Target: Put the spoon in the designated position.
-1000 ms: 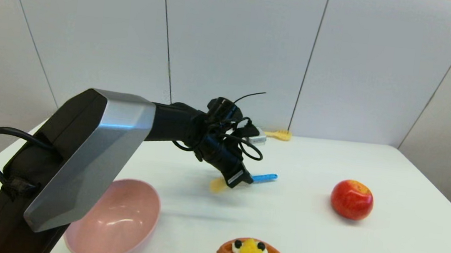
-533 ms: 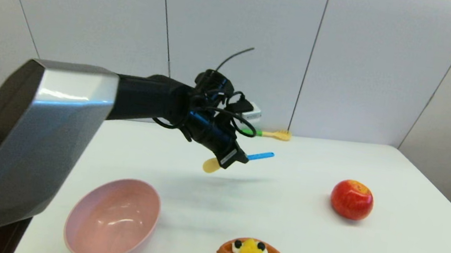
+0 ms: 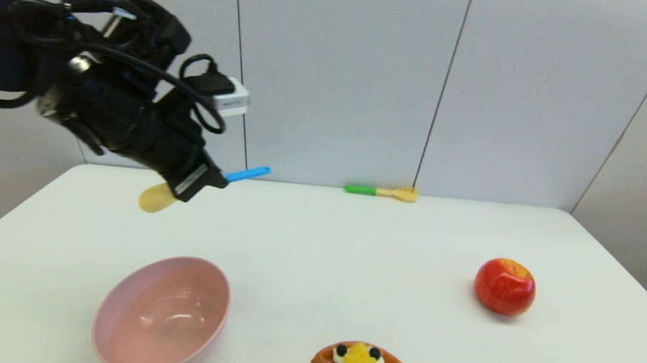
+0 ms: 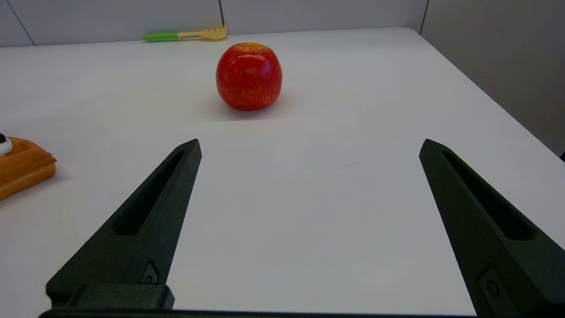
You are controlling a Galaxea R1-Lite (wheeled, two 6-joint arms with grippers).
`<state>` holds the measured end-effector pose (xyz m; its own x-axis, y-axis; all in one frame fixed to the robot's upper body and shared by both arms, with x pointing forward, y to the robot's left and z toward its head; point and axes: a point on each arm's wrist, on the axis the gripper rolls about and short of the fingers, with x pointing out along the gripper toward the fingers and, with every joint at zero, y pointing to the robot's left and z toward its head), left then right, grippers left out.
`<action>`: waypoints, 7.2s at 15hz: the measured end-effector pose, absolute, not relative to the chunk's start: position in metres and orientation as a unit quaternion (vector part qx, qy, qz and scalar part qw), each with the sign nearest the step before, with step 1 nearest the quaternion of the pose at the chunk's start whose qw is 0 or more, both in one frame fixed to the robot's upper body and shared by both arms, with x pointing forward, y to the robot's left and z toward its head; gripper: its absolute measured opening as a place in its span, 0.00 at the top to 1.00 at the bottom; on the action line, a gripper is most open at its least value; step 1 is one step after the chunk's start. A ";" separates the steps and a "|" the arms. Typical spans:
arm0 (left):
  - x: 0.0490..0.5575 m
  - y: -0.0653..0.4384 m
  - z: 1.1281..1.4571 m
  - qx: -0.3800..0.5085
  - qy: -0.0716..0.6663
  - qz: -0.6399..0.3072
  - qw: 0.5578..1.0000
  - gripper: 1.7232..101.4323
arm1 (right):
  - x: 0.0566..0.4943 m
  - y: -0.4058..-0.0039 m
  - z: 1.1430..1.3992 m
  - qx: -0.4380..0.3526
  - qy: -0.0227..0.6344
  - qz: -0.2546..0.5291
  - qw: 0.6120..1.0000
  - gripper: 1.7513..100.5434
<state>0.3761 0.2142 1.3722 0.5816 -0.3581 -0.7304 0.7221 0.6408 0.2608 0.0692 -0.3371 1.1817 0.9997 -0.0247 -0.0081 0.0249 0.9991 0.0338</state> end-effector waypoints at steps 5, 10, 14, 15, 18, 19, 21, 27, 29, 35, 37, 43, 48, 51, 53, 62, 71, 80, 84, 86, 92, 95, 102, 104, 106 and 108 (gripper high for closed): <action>0.321 0.312 1.356 0.229 0.415 -0.149 0.868 0.91 | 0.069 -0.337 1.182 0.017 0.004 -0.012 1.000 0.03; 0.285 0.356 1.330 0.142 0.474 -0.043 0.868 0.91 | 0.069 -0.337 1.182 0.017 0.004 -0.012 1.000 0.03; 0.279 0.357 1.297 0.065 0.485 -0.013 0.872 0.91 | 0.069 -0.337 1.182 0.017 0.004 -0.012 1.000 0.03; 0.279 0.356 1.291 0.042 0.481 -0.010 0.876 0.91 | 0.069 -0.337 1.182 0.017 0.004 -0.012 1.000 0.03; 0.283 0.350 1.279 -0.004 0.466 -0.006 0.885 0.91 | 0.069 -0.337 1.182 0.017 0.004 -0.012 1.000 0.03; 0.286 0.348 1.276 -0.011 0.457 -0.006 0.890 0.91 | 0.069 -0.337 1.182 0.017 0.004 -0.012 1.000 0.03; 0.291 0.340 1.270 -0.027 0.447 -0.011 0.894 0.91 | 0.069 -0.337 1.182 0.017 0.004 -0.012 1.000 0.03; 0.300 0.329 1.245 -0.026 0.461 -0.029 0.886 0.91 | 0.069 -0.337 1.182 0.017 0.004 -0.012 1.000 0.03; 0.302 0.328 1.239 -0.025 0.471 -0.031 0.881 0.91 | 0.069 -0.337 1.182 0.017 0.004 -0.012 1.000 0.03; 0.308 0.325 1.231 -0.022 0.478 -0.036 0.877 0.91 | 0.069 -0.337 1.182 0.017 0.004 -0.012 1.000 0.03; 0.309 0.325 1.230 -0.022 0.480 -0.036 0.876 0.91 | 0.069 -0.337 1.182 0.017 0.004 -0.012 1.000 0.03; 0.308 0.325 1.228 -0.022 0.483 -0.036 0.874 0.68 | 0.069 -0.337 1.182 0.017 0.004 -0.012 1.000 0.03; 0.313 0.325 1.233 -0.022 0.464 -0.036 0.885 0.37 | 0.069 -0.337 1.182 0.017 0.004 -0.012 1.000 0.03; 0.323 0.327 1.251 -0.017 0.425 -0.025 0.905 0.26 | 0.069 -0.337 1.182 0.017 0.004 -0.012 1.000 0.03; 0.326 0.331 1.274 -0.011 0.383 -0.008 0.924 0.21 | 0.069 -0.337 1.182 0.017 0.004 -0.012 1.000 0.03; 0.249 0.349 1.393 0.106 0.158 0.041 0.981 0.10 | 0.069 -0.337 1.182 0.017 0.004 -0.012 1.000 0.03; 0.136 0.334 1.375 0.155 -0.005 -0.027 0.987 0.05 | 0.069 -0.337 1.182 0.017 0.004 -0.012 1.000 0.03; 0.076 0.331 1.247 0.092 -0.008 -0.068 0.993 0.04 | 0.069 -0.337 1.182 0.017 0.004 -0.012 1.000 0.03; 0.071 0.332 1.209 0.089 -0.006 -0.042 0.995 0.04 | 0.069 -0.337 1.182 0.017 0.004 -0.012 1.000 0.03; 0.070 0.332 1.194 0.090 -0.004 -0.033 0.995 0.04 | 0.069 -0.337 1.182 0.017 0.004 -0.012 1.000 0.03; 0.069 0.333 1.183 0.069 -0.002 -0.022 0.997 0.04 | 0.069 -0.337 1.182 0.017 0.004 -0.012 1.000 0.03; 0.069 0.333 1.183 0.064 -0.002 -0.022 0.998 0.04 | 0.069 -0.337 1.182 0.017 0.004 -0.012 1.000 0.03; 0.069 0.333 1.182 -0.002 -0.001 -0.010 1.000 0.04 | 0.069 -0.337 1.182 0.017 0.004 -0.012 1.000 0.03; 0.069 0.334 1.182 -0.008 -0.001 -0.005 1.000 0.04 | 0.069 -0.337 1.182 0.017 0.004 -0.012 1.000 0.03; 0.069 0.334 1.183 -0.008 -0.001 -0.005 1.000 0.04 | 0.069 -0.337 1.182 0.017 0.004 -0.013 1.000 0.03; 0.069 0.334 1.183 -0.008 -0.001 -0.005 1.000 0.04 | 0.069 -0.337 1.182 0.017 0.004 -0.012 1.000 0.03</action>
<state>0.0690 0.3337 1.1825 1.0000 -0.0091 0.0026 0.0092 0.9998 -0.0162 0.0692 -0.3371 1.1818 0.9997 -0.0247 -0.0077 0.0249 0.9991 0.0343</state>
